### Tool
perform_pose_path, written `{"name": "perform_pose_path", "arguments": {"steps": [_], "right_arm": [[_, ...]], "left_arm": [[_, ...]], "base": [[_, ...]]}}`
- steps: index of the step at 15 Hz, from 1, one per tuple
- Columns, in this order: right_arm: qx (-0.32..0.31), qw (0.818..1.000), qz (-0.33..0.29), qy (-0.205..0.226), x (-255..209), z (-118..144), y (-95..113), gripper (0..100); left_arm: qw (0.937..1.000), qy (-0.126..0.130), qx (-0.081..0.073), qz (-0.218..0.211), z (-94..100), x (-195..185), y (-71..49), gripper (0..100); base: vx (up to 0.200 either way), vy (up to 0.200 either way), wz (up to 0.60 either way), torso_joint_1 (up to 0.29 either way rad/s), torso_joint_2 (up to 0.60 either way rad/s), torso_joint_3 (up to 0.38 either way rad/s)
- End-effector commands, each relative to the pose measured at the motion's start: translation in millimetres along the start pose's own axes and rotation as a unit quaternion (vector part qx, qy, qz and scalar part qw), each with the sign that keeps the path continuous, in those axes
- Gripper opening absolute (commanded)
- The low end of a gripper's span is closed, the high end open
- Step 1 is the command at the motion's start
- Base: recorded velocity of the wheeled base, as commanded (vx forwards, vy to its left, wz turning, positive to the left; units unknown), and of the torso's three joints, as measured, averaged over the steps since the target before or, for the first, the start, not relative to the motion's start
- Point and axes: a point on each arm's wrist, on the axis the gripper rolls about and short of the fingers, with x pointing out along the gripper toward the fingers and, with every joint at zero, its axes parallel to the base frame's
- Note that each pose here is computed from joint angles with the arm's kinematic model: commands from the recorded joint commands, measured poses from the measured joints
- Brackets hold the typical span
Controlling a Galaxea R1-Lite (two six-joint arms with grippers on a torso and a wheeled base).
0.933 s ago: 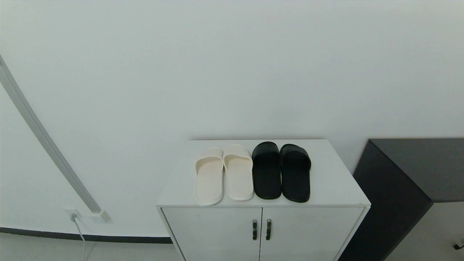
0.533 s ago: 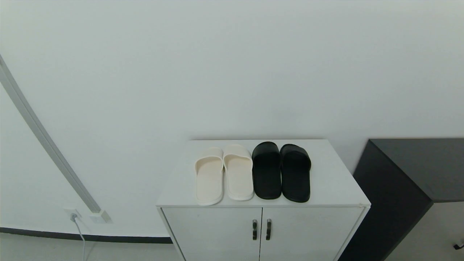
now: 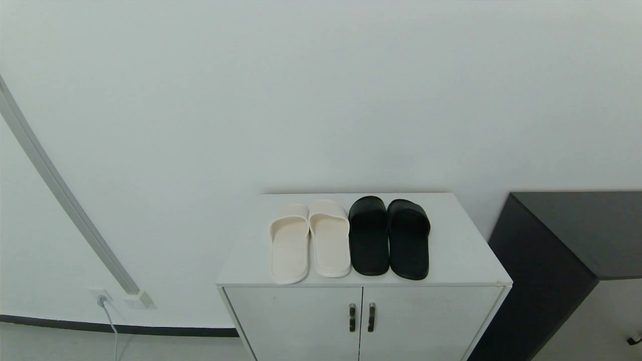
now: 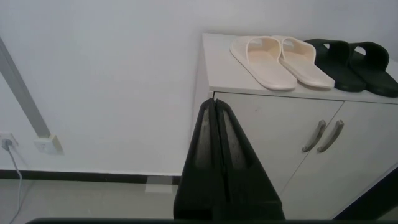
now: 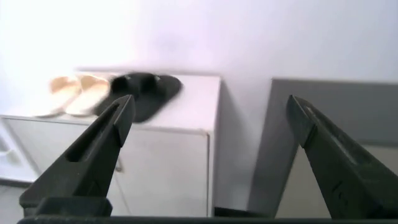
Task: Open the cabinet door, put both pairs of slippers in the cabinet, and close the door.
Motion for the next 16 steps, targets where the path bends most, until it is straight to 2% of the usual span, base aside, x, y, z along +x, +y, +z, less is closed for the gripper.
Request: {"name": "perform_pose_path", "arguments": {"steps": [1,4,6,10,13,16], "right_arm": [[0.028,0.982,0.053,0.181,62,-6,-7,100],[0.046,0.973,0.084,0.212,133,-8,-10,100],[0.053,0.969,0.098,0.22,165,-10,0,100],[0.062,0.967,0.104,0.225,199,-5,56,100],[0.062,0.967,0.104,0.226,222,1,89,100],[0.067,0.972,0.068,0.214,245,0,128,100]], "left_arm": [[1.0,0.0,0.0,0.0,0.0,0,0.0,0],[1.0,0.0,0.001,0.0,0.0,0,0.0,0],[1.0,0.0,0.001,0.0,0.0,0,0.0,0],[1.0,0.0,0.001,-0.001,0.0,0,-0.1,0],[1.0,0.0,0.001,-0.001,0.0,0,-0.1,0],[1.0,0.0,0.001,-0.001,0.0,0,-0.1,0]], "base": [[0.0,0.0,0.0,0.0,0.0,0.0],[0.0,0.0,0.0,0.0,0.0,0.0],[0.0,0.0,0.0,0.0,0.0,0.0],[0.0,0.0,0.0,0.0,0.0,0.0],[0.0,0.0,0.0,0.0,0.0,0.0],[0.0,0.0,0.0,0.0,0.0,0.0]]}}
